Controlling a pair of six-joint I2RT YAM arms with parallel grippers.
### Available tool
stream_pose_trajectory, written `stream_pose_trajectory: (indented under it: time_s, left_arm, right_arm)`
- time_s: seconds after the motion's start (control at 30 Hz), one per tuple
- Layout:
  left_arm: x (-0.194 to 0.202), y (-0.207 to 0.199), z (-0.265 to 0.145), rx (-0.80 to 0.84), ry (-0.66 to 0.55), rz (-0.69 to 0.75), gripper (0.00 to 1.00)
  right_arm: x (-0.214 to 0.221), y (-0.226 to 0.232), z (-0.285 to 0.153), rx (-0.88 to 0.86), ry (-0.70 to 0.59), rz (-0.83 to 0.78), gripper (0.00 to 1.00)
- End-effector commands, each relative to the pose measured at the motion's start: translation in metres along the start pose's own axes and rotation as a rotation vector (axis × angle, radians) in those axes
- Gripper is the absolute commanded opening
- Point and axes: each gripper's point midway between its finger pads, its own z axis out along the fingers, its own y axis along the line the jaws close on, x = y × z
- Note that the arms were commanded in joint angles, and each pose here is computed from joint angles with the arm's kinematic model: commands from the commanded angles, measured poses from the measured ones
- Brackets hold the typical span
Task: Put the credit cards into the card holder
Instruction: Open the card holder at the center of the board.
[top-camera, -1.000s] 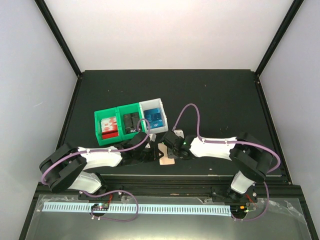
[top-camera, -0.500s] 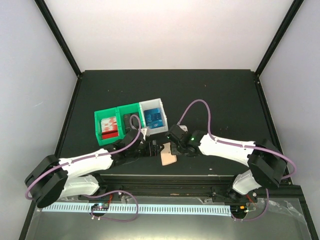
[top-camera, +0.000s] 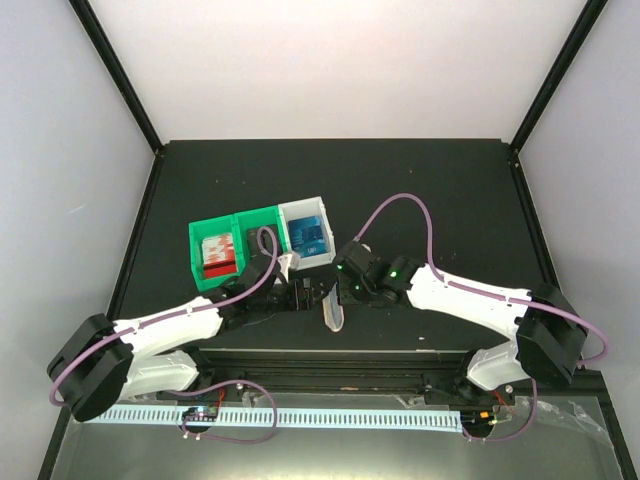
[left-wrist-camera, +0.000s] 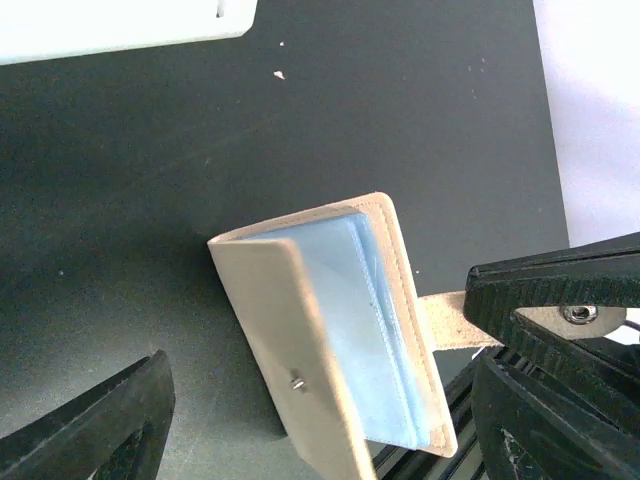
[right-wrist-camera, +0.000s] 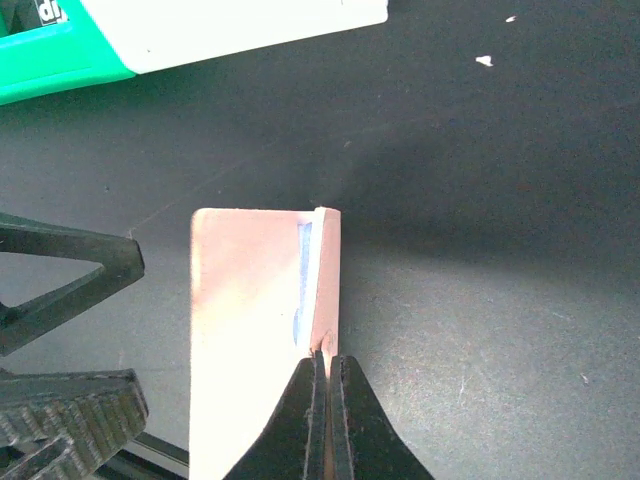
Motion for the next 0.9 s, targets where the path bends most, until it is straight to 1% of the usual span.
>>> stream_pose_trajectory:
  time_s: [0.0,0.1,0.3,0.47,0.67,0.73,0.8,0.87]
  left_arm:
    - [0.002,-0.002,-0.001,0.027,0.013,-0.004,0.83]
    - [0.006,0.006,0.002,0.001,0.022,-0.013,0.81]
    - [0.013,0.021,0.007,-0.052,0.052,-0.027,0.71]
    - [0.015,0.023,0.009,-0.056,0.065,-0.026,0.70]
    - [0.015,0.011,0.013,-0.005,0.085,-0.005,0.67]
    - [0.017,0.010,0.015,0.001,0.102,0.000,0.67]
    - [0.019,0.012,0.018,-0.003,0.119,0.000,0.66]
    - [0.023,0.015,0.021,-0.014,0.139,-0.006,0.58]
  right_arm:
    - [-0.005,0.010,-0.003,-0.044,-0.006,0.006,0.01]
    - [-0.005,0.006,-0.002,-0.025,-0.011,0.005,0.01]
    - [0.000,0.004,0.005,-0.022,0.002,0.001,0.01]
    - [0.001,0.014,0.006,-0.086,0.004,-0.003,0.01]
    - [0.002,0.007,0.011,-0.041,0.009,-0.008,0.01]
    - [0.003,0.007,0.013,-0.044,0.012,-0.015,0.03]
    - [0.004,0.007,0.014,-0.044,0.014,-0.021,0.08]
    - [0.003,0.007,0.013,-0.051,0.009,-0.027,0.18]
